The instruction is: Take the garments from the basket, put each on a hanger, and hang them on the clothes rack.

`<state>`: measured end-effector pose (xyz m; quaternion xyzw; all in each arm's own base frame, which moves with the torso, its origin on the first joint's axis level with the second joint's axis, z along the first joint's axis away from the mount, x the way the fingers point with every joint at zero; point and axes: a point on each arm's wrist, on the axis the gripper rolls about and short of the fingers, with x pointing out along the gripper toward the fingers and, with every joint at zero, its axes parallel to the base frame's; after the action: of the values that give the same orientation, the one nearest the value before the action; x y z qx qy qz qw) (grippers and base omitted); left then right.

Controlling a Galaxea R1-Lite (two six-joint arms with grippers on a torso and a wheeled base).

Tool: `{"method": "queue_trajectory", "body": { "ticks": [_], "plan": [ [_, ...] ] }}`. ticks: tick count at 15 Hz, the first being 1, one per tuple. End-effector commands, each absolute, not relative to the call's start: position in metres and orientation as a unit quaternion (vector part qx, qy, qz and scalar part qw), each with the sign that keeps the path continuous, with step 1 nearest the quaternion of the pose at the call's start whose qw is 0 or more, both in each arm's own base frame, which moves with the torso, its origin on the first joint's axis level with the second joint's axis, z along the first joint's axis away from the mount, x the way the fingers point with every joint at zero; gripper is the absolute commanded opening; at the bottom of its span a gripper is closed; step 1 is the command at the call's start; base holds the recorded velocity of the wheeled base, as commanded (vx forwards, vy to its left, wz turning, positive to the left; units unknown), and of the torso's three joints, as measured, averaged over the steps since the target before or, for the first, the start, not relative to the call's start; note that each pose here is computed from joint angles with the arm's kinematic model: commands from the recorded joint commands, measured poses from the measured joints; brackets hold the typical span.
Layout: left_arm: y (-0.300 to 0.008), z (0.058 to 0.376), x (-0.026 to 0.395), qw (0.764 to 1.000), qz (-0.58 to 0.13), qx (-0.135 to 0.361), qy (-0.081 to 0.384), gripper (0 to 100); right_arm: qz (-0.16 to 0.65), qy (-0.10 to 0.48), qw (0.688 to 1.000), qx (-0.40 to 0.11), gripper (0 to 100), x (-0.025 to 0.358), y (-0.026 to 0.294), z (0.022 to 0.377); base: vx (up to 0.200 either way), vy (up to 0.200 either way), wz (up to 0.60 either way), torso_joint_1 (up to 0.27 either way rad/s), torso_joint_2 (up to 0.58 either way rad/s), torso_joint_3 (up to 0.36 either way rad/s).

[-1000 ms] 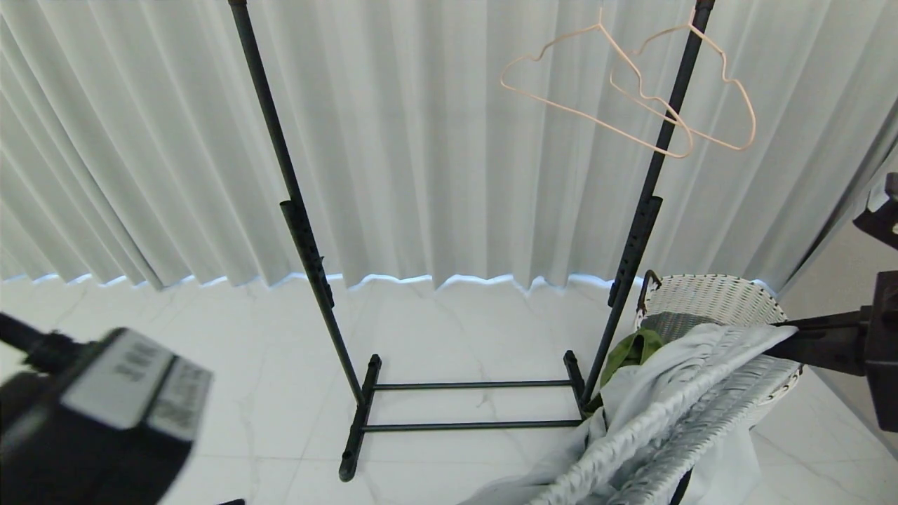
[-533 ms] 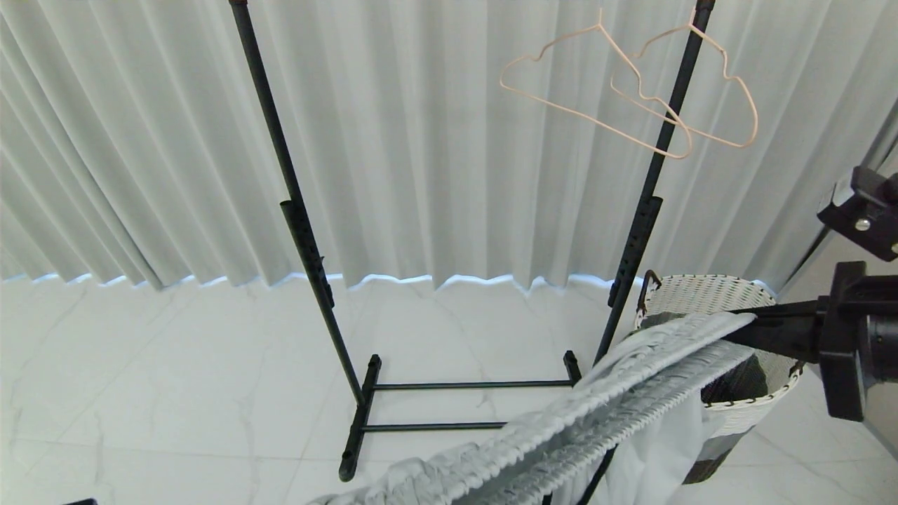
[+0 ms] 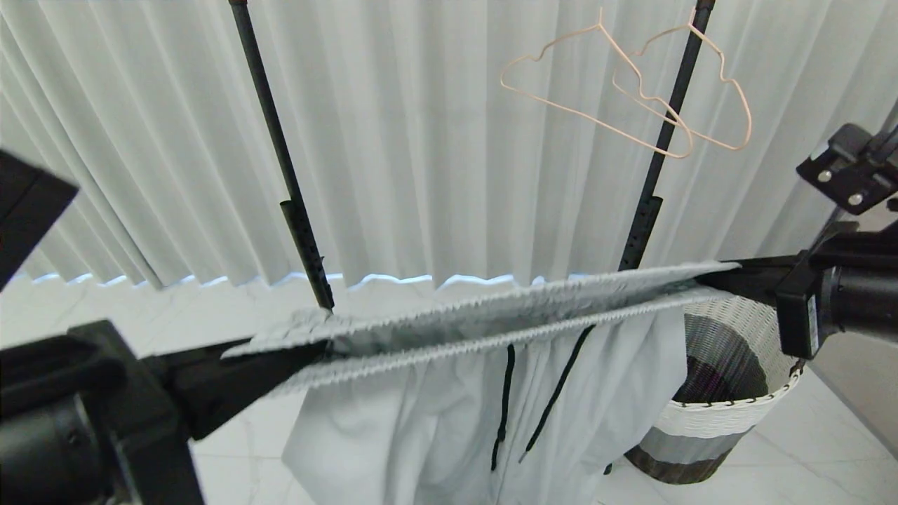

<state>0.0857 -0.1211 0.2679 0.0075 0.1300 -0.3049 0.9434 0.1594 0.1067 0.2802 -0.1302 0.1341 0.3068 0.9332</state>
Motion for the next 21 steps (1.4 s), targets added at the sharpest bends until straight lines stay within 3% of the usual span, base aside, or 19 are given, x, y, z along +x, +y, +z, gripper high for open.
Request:
{"method": "queue_trajectory", "body": {
  "ticks": [1,5,8,13,17,21],
  "plan": [
    [-0.148,0.285,0.137,0.962,-0.239,0.037,0.128,0,0.295,0.106,0.943,-0.112,0,0.158,0.105,0.297,0.000,0.000,0.00,0.000,0.00,0.000],
    [-0.158,0.328,0.178,0.976,-0.199,0.058,0.069,0,0.288,0.031,0.954,-0.072,0,0.161,0.107,0.349,0.000,0.000,0.00,0.000,0.00,0.000],
    [-0.151,0.337,0.169,0.973,-0.201,0.068,0.085,0,0.286,0.012,0.956,-0.067,0,0.166,0.110,0.363,0.000,0.000,0.00,0.000,0.00,0.000],
    [-0.148,0.352,0.159,0.974,-0.211,0.054,0.060,0,0.287,0.019,0.955,-0.069,0,0.156,0.103,0.373,0.000,0.000,0.00,0.000,0.00,0.000],
    [-0.150,0.345,0.156,0.971,-0.219,0.061,0.069,0,0.288,0.041,0.954,-0.077,0,0.143,0.095,0.372,0.000,0.000,0.00,0.000,0.00,0.000],
    [-0.156,0.353,0.161,0.972,-0.220,0.053,0.059,0,0.334,0.098,0.933,-0.088,0,0.092,0.065,0.374,0.000,0.000,0.00,0.000,0.00,0.000]
  ]
}}
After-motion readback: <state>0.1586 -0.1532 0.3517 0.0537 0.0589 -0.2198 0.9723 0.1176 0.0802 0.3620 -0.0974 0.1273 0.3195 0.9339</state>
